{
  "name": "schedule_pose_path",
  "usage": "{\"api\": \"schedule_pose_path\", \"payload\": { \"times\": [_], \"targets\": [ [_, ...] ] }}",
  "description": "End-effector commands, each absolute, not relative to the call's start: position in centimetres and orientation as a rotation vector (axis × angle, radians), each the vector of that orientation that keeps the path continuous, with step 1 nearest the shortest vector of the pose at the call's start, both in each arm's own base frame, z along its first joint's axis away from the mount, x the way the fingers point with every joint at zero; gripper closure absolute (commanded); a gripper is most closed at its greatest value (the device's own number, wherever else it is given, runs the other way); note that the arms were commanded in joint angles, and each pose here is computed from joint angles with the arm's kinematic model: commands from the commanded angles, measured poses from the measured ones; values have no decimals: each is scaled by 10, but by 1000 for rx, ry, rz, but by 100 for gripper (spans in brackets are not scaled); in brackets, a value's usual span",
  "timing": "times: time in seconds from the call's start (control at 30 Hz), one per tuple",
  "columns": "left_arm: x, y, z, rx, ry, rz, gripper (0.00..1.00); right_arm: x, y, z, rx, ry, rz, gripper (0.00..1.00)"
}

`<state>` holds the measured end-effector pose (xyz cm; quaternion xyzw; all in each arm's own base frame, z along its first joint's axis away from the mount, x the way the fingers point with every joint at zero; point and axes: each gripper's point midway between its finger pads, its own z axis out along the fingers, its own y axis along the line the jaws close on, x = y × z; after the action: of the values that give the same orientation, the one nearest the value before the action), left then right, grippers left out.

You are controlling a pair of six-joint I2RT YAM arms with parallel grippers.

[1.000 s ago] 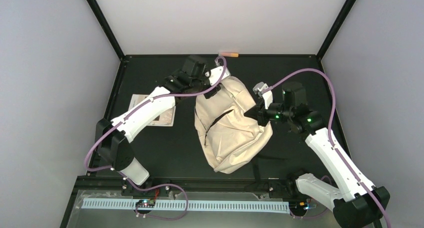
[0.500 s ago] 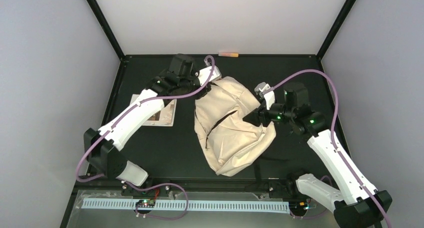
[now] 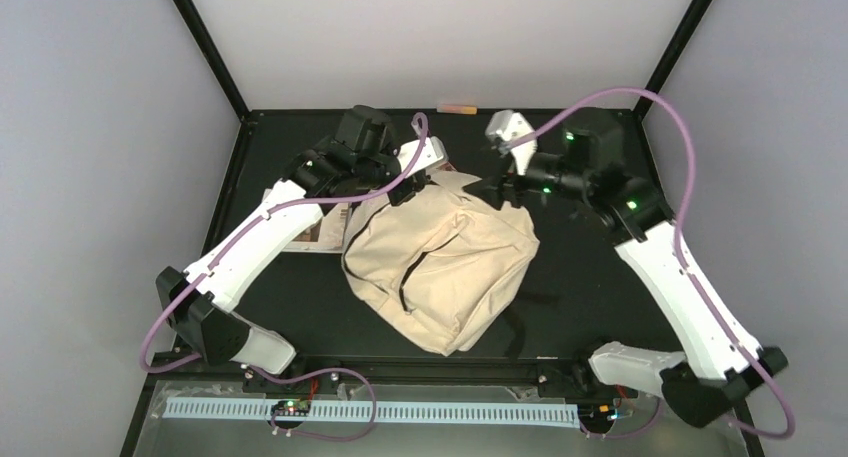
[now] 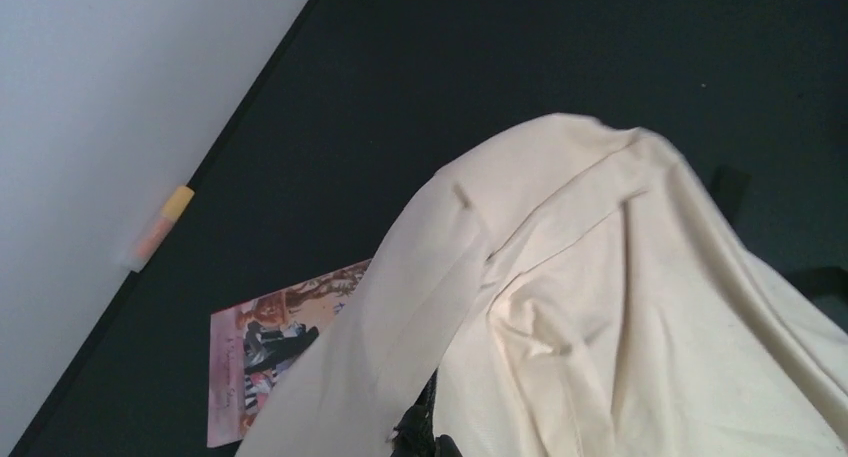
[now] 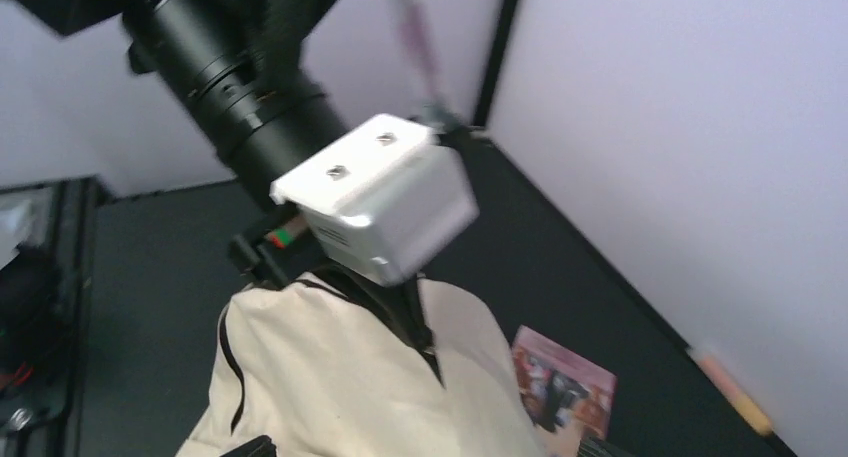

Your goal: Pack the student bag

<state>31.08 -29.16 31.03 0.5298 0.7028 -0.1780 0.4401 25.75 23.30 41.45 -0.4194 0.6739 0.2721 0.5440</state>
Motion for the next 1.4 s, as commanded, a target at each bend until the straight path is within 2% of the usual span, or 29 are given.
{"api": "schedule_pose_path", "payload": {
  "times": [0.0, 0.1, 0.2, 0.3, 0.37, 0.43, 0.47, 0.7, 1.03, 1.23, 1.37],
  "targets": [
    [291, -295, 364, 1326, 1604, -468, 99, 244, 273, 379, -1351, 1530, 674, 20],
    [285, -296, 364, 1352, 1595, -463, 99, 255, 282, 363, -1427, 1528, 653, 22],
    [284, -294, 356, 1358, 1613, -454, 98, 271, 293, 336, -1475, 1551, 656, 32],
    [285, -292, 347, 1355, 1638, -445, 98, 279, 305, 320, -1470, 1550, 716, 35],
    [285, -292, 346, 1349, 1645, -450, 98, 287, 312, 315, -1422, 1522, 740, 41],
    [284, -293, 349, 1343, 1644, -467, 98, 299, 316, 314, -1359, 1502, 719, 54],
    [283, -294, 351, 1341, 1643, -478, 98, 304, 316, 312, -1334, 1502, 704, 56],
    [294, -294, 348, 1298, 1683, -454, 98, 301, 322, 290, -1299, 1488, 702, 48],
    [303, -291, 342, 1227, 1742, -471, 98, 324, 309, 286, -1100, 1424, 565, 62],
    [302, -294, 344, 1235, 1733, -492, 98, 336, 309, 276, -1064, 1449, 534, 59],
    [302, -294, 339, 1243, 1743, -492, 98, 351, 300, 283, -973, 1461, 464, 60]
  ]
}}
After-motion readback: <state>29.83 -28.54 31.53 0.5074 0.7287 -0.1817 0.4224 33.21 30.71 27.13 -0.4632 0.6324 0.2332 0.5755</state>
